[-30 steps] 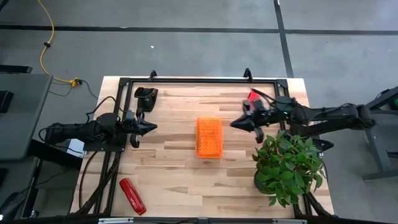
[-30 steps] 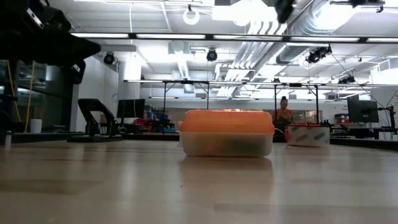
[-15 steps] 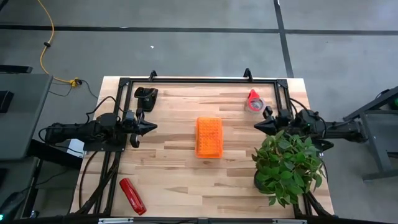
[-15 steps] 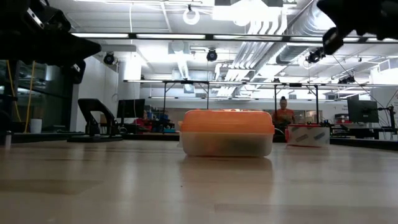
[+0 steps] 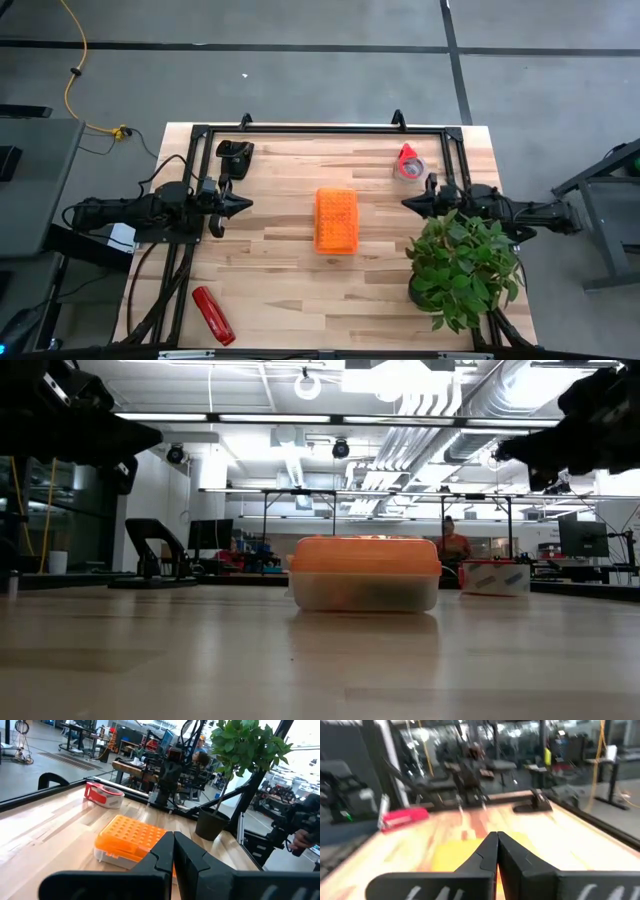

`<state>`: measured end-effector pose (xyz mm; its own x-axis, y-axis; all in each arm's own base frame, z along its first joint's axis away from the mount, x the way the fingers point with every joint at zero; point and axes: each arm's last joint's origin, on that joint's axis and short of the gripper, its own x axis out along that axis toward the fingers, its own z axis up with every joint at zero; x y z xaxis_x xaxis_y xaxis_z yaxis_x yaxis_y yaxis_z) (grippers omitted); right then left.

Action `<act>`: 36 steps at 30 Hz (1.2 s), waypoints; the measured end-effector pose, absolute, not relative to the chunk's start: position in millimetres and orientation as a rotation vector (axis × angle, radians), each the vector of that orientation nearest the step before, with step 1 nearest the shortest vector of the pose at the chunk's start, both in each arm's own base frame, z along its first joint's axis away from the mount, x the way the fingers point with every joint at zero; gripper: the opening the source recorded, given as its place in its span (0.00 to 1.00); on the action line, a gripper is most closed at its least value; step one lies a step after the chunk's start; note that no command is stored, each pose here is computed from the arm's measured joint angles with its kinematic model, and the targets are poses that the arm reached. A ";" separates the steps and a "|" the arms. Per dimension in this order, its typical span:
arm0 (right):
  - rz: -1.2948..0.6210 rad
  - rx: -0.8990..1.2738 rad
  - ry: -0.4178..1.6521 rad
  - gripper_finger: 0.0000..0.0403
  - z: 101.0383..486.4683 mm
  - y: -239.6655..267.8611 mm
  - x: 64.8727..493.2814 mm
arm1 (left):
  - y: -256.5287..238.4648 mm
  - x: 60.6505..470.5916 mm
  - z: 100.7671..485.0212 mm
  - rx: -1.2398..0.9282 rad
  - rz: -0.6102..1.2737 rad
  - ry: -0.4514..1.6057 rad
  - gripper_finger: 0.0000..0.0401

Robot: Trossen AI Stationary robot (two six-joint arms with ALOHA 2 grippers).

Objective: Pack school essentials
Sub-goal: Return to Home Position

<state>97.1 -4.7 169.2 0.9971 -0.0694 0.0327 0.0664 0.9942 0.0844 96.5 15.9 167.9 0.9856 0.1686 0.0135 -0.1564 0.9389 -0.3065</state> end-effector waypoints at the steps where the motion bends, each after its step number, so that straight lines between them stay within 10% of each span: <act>1: -0.073 0.075 -0.028 0.00 168.6 -4.8 97.3 | 15.9 96.5 168.0 -0.310 0.166 -0.040 0.00; 36: -0.078 0.272 -0.032 0.00 168.2 -5.1 97.3 | 15.9 96.5 167.9 -0.288 0.167 -0.038 0.00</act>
